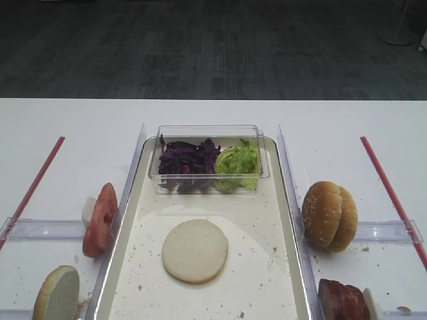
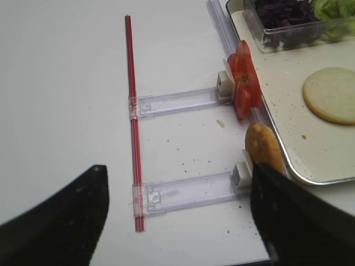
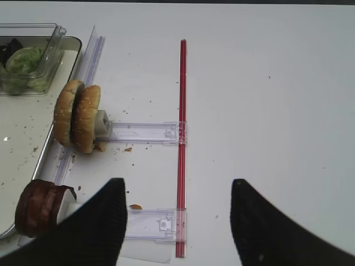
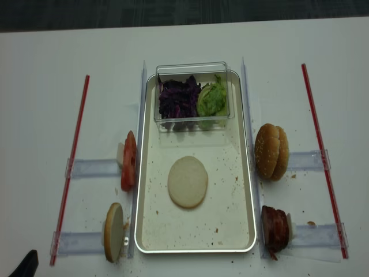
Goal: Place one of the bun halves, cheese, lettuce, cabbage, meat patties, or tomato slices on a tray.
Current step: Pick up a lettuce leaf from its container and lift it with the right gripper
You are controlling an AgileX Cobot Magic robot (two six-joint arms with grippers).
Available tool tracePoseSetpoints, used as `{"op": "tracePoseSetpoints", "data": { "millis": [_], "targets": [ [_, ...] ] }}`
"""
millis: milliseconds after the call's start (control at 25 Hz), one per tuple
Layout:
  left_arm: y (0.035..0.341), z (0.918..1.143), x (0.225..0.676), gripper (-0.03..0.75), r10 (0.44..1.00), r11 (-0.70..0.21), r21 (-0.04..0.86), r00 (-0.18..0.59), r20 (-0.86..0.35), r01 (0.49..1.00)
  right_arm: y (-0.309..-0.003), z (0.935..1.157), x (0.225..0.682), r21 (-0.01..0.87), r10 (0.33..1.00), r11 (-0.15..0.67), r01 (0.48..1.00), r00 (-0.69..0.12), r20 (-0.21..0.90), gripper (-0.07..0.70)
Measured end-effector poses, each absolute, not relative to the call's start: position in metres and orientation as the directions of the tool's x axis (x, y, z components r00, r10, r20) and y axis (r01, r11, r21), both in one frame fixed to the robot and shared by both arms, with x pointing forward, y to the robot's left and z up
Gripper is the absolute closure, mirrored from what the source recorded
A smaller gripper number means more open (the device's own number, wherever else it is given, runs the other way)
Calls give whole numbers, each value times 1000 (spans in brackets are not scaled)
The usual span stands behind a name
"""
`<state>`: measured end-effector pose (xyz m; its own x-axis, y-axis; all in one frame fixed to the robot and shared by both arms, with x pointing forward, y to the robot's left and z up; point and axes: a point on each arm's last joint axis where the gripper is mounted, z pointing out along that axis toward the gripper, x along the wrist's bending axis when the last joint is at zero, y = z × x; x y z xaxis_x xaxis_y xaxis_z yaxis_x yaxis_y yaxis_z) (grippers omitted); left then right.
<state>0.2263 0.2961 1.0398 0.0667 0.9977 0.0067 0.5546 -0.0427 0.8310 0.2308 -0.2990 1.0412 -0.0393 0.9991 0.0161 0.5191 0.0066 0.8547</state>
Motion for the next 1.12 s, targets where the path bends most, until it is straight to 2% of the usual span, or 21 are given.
{"op": "tracePoseSetpoints", "data": {
  "millis": [320, 840, 1120],
  "targets": [
    [296, 1040, 226, 224, 998, -43, 831, 67, 7, 555, -299, 1041, 233, 848, 999, 17, 530, -45, 7, 186],
    [296, 1040, 226, 224, 998, -42, 831, 66, 7, 555, -297, 1040, 267, 709, 999, 26, 704, -43, 6, 186],
    [296, 1040, 226, 224, 998, -42, 831, 66, 7, 555, -296, 1067, 297, 666, 999, 29, 745, -43, 5, 186]
  ]
}}
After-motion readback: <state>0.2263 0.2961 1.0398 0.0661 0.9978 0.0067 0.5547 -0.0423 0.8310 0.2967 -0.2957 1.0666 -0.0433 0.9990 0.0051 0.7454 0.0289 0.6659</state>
